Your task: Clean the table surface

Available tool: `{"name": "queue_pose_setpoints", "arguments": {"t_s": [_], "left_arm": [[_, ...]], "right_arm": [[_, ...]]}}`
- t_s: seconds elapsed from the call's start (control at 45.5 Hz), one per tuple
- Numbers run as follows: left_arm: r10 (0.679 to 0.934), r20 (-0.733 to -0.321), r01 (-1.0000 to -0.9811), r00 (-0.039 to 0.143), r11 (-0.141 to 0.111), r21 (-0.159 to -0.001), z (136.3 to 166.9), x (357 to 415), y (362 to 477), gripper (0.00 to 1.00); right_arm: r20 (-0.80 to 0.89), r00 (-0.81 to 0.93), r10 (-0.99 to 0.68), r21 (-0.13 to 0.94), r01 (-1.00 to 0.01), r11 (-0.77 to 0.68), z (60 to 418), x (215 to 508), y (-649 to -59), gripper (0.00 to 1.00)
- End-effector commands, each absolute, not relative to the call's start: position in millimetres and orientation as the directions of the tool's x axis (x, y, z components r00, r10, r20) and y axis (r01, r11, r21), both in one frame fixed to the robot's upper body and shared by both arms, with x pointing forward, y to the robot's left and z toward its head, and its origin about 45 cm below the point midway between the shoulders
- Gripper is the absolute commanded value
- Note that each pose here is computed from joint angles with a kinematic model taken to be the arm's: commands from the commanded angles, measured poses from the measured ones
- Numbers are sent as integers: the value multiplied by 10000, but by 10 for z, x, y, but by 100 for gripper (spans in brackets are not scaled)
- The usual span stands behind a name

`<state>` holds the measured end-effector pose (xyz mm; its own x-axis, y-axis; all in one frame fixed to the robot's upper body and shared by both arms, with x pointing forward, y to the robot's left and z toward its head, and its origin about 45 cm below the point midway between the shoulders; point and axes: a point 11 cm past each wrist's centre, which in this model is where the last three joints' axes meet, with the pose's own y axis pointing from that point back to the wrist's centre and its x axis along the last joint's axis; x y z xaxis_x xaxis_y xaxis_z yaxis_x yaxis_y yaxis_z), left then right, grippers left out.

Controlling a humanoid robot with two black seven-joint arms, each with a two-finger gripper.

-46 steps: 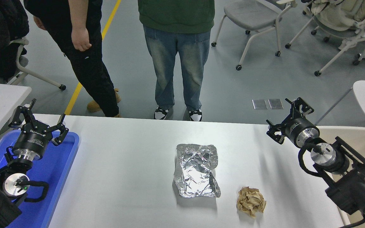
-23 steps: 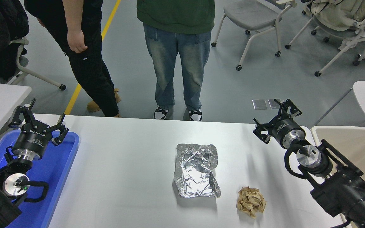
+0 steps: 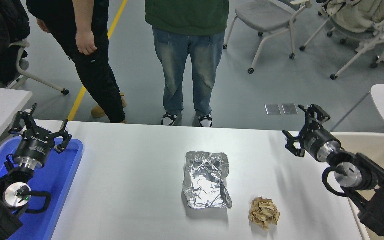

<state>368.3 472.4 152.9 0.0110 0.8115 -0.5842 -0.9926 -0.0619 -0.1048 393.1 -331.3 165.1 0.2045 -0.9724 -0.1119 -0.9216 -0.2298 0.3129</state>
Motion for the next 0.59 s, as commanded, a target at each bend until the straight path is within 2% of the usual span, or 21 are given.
{"name": "queue_pose_setpoints", "arguments": {"t_s": [0.0, 0.066, 0.088, 0.308, 0.462, 0.484, 0.527, 0.571], "left_arm": [[8116, -5842, -9927, 108, -616, -1039, 1526, 3683, 4721, 100], [8114, -5844, -9923, 125, -618, -1070, 1538, 3689, 4724, 100], [8106, -5854, -9925, 118, -615, -1052, 1528, 3685, 4718, 100], [8102, -5860, -9925, 132, -605, -1060, 1529, 3685, 4717, 100], [8106, -5855, -9925, 118, -615, -1052, 1528, 3685, 4718, 100], [8114, -5844, -9925, 141, -597, -1068, 1537, 3688, 4721, 100], [8111, -5847, -9927, 122, -606, -1046, 1526, 3683, 4720, 100], [8102, -5860, -9925, 132, -605, -1060, 1529, 3685, 4717, 100]], "right_arm": [[2429, 5160, -8214, 3508, -8362, -4215, 1787, 3555, -3052, 100], [3389, 5808, -7401, 3799, -8042, -4571, 1773, 3459, -3005, 100], [3628, 5955, -7168, 3907, -7955, -4631, 1762, 3441, -2999, 100], [5645, 6952, -4449, 4852, -7156, -5026, 1611, 3323, -2914, 100], [6401, 7249, -2546, 5349, -6583, -5297, 1626, 3354, -2799, 100], [6429, 7301, -2316, 5447, -6484, -5319, 1623, 3357, -2784, 100], [6504, 7354, -1903, 5585, -6327, -5364, 1635, 3372, -2749, 100], [6532, 7421, -1503, 5737, -6146, -5415, 1637, 3380, -2704, 100]]}}
